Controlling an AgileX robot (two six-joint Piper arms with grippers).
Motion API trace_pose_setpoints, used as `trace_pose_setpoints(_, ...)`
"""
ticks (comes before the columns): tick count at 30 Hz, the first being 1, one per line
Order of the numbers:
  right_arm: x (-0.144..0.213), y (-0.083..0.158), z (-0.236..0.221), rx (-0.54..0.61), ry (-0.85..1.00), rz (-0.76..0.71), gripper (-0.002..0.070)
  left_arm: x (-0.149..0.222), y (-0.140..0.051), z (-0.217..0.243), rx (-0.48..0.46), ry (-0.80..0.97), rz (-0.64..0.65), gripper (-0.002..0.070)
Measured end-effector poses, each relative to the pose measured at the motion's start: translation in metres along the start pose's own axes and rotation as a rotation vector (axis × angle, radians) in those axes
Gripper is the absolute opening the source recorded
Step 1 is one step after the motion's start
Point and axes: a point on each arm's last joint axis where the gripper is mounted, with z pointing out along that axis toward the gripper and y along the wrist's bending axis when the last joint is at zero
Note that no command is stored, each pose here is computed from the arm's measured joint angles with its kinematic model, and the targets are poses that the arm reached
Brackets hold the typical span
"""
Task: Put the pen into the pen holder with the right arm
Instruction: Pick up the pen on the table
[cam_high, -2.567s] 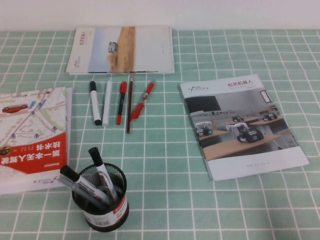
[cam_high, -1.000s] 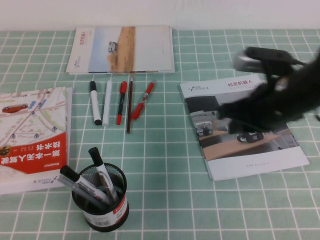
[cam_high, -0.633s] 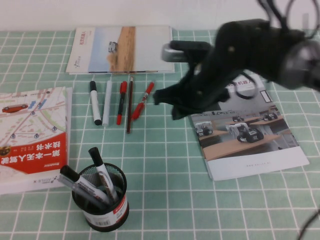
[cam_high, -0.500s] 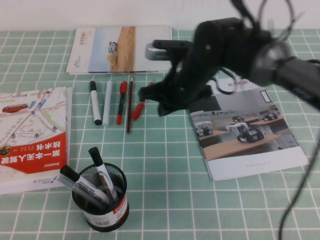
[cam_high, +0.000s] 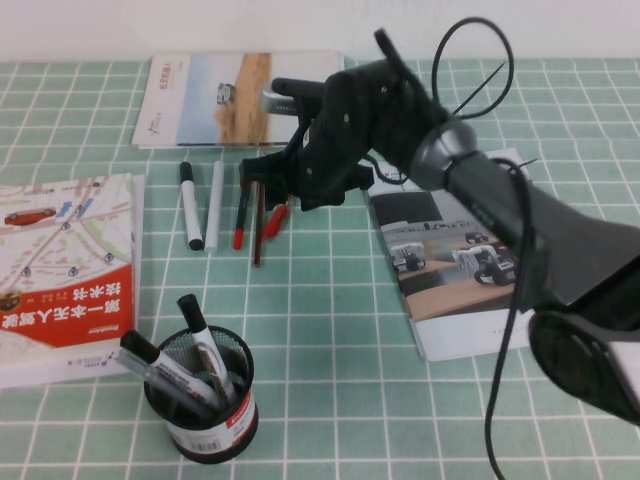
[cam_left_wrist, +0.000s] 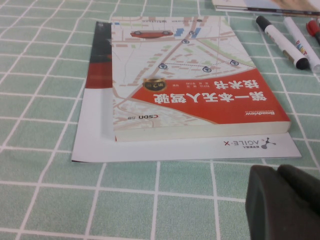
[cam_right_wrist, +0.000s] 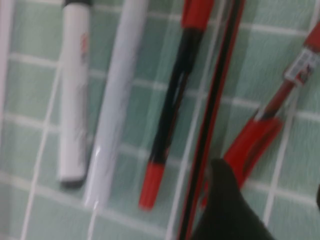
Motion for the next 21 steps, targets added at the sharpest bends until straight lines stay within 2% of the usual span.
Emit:
trace_pose_setpoints(12,-0.004,-0.004,0.020,0.040,-0.079,-0.008,0.0355,0.000,0.000,0.000,0.000,0.000,0.000,-0.0004)
trace_pose_setpoints(21,0.006,0.001,0.033,0.061,-0.058,-0.044,0.0354,0.000,0.000,0.000,0.000,0.000,0.000,-0.0004)
